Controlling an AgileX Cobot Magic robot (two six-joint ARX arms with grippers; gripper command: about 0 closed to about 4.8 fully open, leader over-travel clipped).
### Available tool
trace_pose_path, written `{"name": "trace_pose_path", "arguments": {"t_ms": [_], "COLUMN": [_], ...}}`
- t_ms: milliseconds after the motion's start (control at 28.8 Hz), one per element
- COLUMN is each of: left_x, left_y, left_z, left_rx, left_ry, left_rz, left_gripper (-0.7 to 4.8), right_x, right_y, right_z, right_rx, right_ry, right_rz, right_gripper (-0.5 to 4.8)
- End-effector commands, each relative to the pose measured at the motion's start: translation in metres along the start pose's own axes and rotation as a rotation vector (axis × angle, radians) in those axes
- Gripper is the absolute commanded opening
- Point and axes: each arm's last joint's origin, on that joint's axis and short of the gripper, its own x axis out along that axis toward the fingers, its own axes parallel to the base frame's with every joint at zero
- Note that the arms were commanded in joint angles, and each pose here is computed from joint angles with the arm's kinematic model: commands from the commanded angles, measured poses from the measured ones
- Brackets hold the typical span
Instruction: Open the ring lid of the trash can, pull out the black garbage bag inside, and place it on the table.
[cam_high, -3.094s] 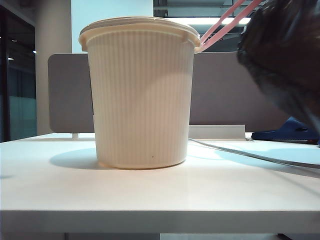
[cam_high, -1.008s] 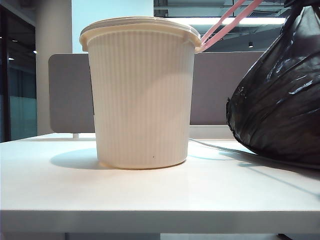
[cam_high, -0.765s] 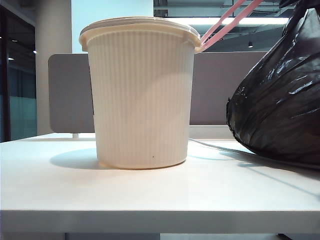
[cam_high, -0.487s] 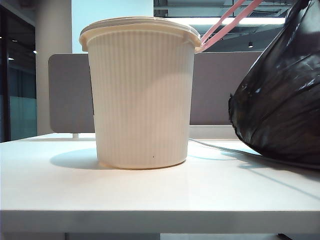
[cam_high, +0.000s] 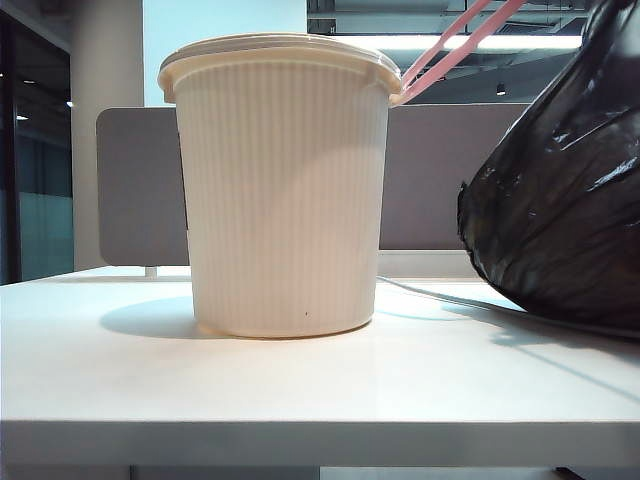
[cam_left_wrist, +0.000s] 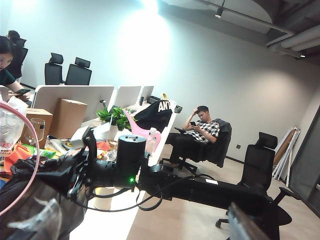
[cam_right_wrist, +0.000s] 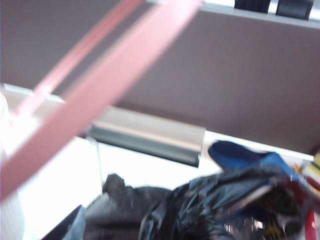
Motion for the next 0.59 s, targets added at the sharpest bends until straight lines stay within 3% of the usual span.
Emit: {"name": "trace_pose_path", "arguments": {"t_ms": [35,313,591], "left_x": [-0.003,-0.006,-0.010], "left_y": [-0.008,-0.016,-0.025], "left_z": [0.002,0.003,0.004], "left_rx": [0.028,0.043,0.062], "left_ry": [-0.013,-0.019,-0.027], "left_rz": [-0.007,-0.013,-0.020], "left_gripper": [4.34,4.34,4.34], "right_x": [-0.006,-0.027,-0.064], "right_y": [0.001,0.005,0.009], "right_z": [-0.002,-0.003,0.009], "right_rx": [-0.054,-0.114,-0.148], "right_ry": [0.054,0.136,0.080], "right_rz": [-0.012,-0.020,-0.075], "right_gripper": [2.89,2.89,2.88]}}
